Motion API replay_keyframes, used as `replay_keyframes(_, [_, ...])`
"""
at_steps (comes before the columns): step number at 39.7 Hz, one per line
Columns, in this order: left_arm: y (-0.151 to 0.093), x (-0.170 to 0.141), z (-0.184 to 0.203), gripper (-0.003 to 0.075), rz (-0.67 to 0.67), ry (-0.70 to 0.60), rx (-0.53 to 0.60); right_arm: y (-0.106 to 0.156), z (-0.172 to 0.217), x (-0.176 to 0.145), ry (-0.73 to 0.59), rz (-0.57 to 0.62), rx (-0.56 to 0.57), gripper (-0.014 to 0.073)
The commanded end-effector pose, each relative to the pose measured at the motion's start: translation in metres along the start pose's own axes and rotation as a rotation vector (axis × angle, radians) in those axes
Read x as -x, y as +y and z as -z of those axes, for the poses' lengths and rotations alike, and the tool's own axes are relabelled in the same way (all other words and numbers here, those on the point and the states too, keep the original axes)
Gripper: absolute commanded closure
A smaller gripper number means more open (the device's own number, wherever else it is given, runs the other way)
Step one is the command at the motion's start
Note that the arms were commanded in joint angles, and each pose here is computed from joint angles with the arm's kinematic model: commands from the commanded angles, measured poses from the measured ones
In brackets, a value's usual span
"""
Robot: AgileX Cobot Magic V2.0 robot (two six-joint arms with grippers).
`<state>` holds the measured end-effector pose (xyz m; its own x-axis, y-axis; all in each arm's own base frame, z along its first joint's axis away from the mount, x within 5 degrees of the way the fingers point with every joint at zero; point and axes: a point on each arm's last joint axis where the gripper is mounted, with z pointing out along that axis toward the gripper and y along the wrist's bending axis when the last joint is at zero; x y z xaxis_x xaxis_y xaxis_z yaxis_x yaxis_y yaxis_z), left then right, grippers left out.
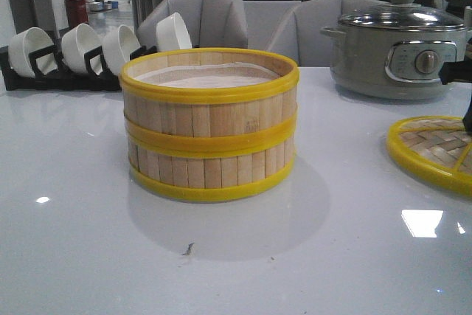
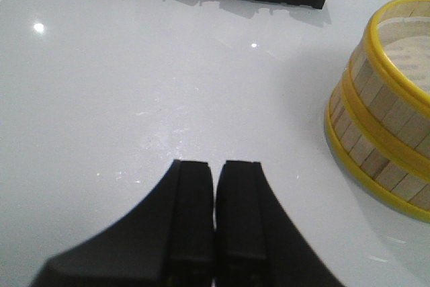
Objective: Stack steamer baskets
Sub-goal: 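Grip the lid hub with the right gripper and lift it, then carry the lid over the basket stack and lower it on top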
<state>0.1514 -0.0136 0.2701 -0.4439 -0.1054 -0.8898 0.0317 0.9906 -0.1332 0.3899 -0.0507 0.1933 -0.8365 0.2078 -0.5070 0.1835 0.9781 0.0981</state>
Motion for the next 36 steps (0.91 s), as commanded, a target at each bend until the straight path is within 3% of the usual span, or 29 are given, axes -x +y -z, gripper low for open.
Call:
replay_keyframes(1, [-0.002,0.016,0.003,0.0636,0.005,-0.103,-0.008,0.001,0.029,0.025,-0.13,0.022,0.0,0.0539])
replay_keyframes(10, [-0.002,0.016,0.003,0.0636,0.005,-0.103,-0.008,0.015,0.062,0.052,-0.112,0.044,0.032,0.0539])
replay_keyframes(17, [-0.002,0.016,0.003,0.0636,0.005,-0.103,-0.008,0.041,0.103,0.081,-0.139,0.095,0.081,0.0539])
replay_keyframes(26, [-0.002,0.016,0.003,0.0636,0.005,-0.103,-0.008,0.099,0.158,0.101,-0.234,0.189,0.207,0.0539])
replay_keyframes(36, [-0.002,0.016,0.003,0.0636,0.005,-0.098,-0.008,0.172,0.193,0.087,-0.264,0.343,0.343,0.0539])
